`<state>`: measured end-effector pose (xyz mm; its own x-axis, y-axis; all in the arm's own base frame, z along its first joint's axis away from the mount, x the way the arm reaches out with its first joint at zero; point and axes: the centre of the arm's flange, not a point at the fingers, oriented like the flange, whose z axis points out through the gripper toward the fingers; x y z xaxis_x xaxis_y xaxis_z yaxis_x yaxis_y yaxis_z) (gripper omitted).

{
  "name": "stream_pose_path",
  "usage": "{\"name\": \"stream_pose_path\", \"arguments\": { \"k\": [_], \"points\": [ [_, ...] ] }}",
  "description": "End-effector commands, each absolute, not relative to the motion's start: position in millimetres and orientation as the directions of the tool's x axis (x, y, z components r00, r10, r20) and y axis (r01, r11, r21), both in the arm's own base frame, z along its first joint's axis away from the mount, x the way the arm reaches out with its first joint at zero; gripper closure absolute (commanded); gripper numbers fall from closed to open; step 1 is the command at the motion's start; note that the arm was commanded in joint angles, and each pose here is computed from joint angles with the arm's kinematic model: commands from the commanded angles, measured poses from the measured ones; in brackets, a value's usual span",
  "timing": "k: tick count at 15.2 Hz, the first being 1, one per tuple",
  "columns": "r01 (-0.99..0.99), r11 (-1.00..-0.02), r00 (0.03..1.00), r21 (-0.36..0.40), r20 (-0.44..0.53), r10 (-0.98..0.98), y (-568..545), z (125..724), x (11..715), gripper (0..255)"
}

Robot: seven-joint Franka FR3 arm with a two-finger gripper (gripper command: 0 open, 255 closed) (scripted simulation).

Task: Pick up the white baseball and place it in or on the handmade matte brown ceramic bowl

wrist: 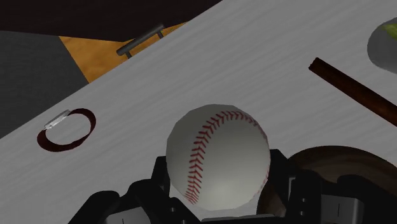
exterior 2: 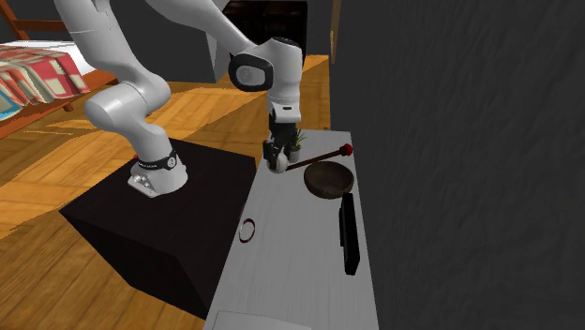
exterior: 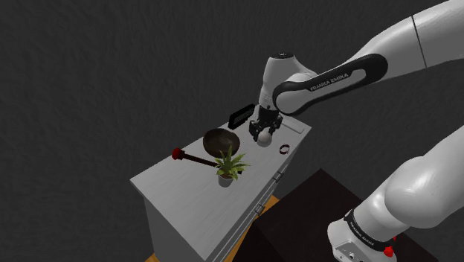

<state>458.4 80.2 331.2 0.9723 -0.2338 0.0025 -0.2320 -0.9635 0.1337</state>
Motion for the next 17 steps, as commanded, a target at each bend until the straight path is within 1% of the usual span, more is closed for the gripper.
{"name": "stream_pose_path", "arguments": {
  "k": [1,3,15,17],
  "points": [
    [-0.232,-0.963,0.972,0.134,0.002,-0.234,80.4,341.0,458.3,255],
    [-0.232,-0.963,0.972,0.134,0.002,-0.234,80.4,347.9,458.3,255],
    [-0.232,-0.963,0.972,0.134,0.002,-0.234,170.1,354.1,588.7,255],
    [-0.232,-0.963,0.972,0.134,0.002,-0.234,176.9,349.3,598.6,255]
  ]
}}
